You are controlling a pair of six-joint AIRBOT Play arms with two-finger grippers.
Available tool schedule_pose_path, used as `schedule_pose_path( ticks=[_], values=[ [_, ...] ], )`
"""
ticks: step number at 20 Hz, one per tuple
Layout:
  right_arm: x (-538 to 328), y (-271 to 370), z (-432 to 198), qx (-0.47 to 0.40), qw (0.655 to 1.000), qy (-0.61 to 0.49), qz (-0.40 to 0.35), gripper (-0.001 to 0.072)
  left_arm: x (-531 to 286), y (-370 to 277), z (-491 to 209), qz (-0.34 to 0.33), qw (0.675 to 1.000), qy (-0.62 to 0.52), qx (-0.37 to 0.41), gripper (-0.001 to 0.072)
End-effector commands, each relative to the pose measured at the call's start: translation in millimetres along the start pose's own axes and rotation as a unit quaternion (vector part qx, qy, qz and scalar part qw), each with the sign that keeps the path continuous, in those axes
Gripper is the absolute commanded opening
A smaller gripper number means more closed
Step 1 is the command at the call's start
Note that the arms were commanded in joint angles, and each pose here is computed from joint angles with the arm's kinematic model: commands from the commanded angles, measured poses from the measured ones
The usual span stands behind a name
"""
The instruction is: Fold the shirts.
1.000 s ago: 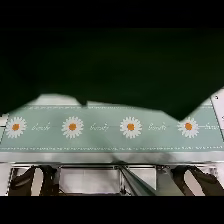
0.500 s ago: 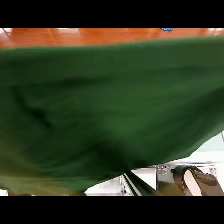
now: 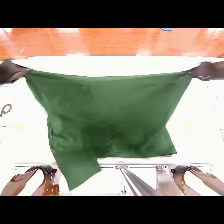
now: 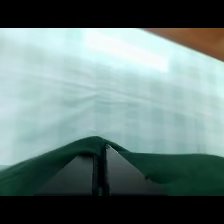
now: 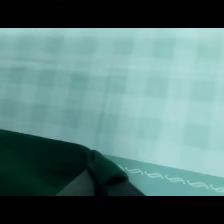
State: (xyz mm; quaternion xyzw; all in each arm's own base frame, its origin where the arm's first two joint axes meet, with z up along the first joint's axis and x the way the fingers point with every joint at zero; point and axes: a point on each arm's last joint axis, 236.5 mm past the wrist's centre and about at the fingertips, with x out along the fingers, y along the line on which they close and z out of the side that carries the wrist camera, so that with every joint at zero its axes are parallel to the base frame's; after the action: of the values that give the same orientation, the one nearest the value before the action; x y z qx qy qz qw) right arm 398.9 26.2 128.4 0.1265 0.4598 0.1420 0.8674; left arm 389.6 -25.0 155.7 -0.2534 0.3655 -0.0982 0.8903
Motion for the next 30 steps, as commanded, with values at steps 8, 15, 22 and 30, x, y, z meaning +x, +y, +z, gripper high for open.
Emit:
schedule_pose_path(
  ticks=[8,15,22,30],
  values=[
    [159,-61,60,0.078,0.994,0.051,0.056,0.0029,196,47,25,-0.014,0.984,0.144,-0.106,0.0019],
    [128,-72,2,0.061,0.980,0.173,0.074,0.0029,140,32,14,-0.037,0.981,0.188,-0.021,0.0019],
    [130,-66,-78,0.116,0.950,0.271,0.099,0.0029,102,76,-119,-0.002,0.944,0.326,-0.055,0.0019],
    [140,-66,-104,0.131,0.942,0.291,0.104,0.0029,103,102,-180,0.014,0.930,0.355,-0.092,0.0019]
  ],
)
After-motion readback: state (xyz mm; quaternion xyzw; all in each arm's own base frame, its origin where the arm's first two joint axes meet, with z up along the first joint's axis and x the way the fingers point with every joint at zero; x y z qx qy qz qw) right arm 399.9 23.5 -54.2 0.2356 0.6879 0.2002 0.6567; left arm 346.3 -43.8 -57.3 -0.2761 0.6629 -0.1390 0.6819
